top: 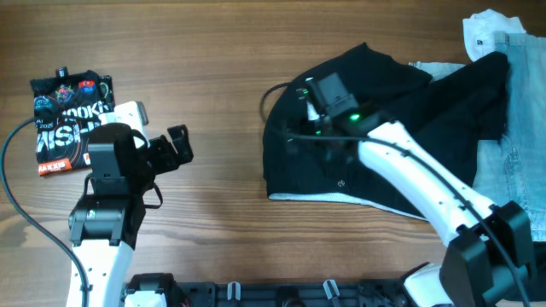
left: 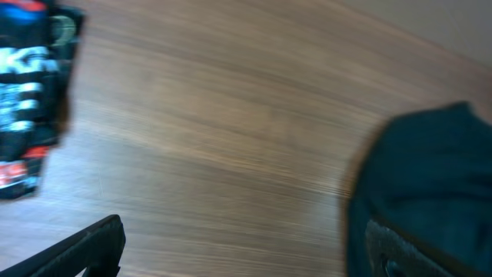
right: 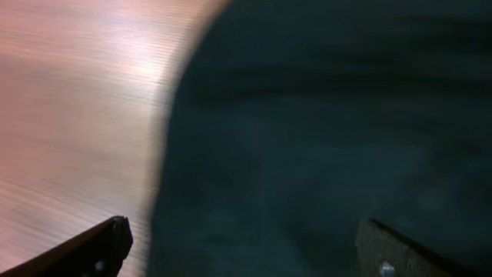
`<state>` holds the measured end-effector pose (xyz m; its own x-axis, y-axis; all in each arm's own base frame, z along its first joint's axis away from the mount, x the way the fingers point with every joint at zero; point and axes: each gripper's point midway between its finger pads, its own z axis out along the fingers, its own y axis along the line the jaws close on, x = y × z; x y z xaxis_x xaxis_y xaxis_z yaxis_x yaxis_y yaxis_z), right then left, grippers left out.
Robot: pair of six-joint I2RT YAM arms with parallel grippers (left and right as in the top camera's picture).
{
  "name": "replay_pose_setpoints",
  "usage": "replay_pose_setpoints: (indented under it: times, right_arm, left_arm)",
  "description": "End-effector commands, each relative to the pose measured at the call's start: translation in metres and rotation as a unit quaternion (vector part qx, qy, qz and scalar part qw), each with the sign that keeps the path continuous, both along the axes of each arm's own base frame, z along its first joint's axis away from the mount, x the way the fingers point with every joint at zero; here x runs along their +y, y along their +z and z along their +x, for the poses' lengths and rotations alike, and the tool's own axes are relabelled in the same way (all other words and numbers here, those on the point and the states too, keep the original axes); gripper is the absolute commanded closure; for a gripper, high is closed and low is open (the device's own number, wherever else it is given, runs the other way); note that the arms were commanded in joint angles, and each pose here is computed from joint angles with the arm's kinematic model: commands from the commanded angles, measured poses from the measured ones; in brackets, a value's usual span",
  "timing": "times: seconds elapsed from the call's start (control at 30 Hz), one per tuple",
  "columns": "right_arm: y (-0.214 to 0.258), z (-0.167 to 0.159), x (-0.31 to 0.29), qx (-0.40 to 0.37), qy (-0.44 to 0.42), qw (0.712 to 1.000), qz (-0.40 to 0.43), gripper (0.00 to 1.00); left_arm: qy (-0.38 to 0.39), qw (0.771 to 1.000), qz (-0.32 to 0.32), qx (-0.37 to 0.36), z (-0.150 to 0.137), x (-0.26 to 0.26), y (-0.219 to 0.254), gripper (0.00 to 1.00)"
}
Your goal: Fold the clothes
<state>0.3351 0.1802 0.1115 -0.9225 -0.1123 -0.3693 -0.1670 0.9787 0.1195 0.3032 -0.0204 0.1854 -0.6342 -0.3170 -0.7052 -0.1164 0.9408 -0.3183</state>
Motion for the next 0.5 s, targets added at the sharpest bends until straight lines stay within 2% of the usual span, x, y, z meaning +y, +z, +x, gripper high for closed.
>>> replay_pose_setpoints:
  times: [0.0, 0.13, 0.3, 0.33, 0.47]
  right_arm:
    - [0.025, 0.016, -0.066, -0.039, -0.092, 0.994, -0.050, 0.00]
    - [0.024, 0.007, -0.112, -0.006, -0.145, 0.987, -0.066, 0.00]
    - [0.022, 0.006, -0.137, 0.008, -0.179, 0.981, -0.070, 0.00]
    - [0.022, 0.005, -0.140, 0.010, -0.183, 0.981, -0.071, 0.00]
    - [0.021, 0.003, -0.141, 0.015, -0.183, 0.980, -0.073, 0.00]
  left_arm:
    - [-0.093, 0.991, -0.098, 0.008, -0.001, -0.046, 0.006, 0.00]
    - [-0.114, 0.974, -0.160, 0.113, -0.004, -0.085, -0.038, 0.00]
    - [-0.148, 0.944, -0.166, 0.243, -0.023, -0.139, -0.102, 0.00]
    - [-0.152, 0.932, -0.170, 0.282, -0.032, -0.157, -0.121, 0.00]
    - [-0.161, 0.910, -0.167, 0.344, -0.054, -0.193, -0.157, 0.03]
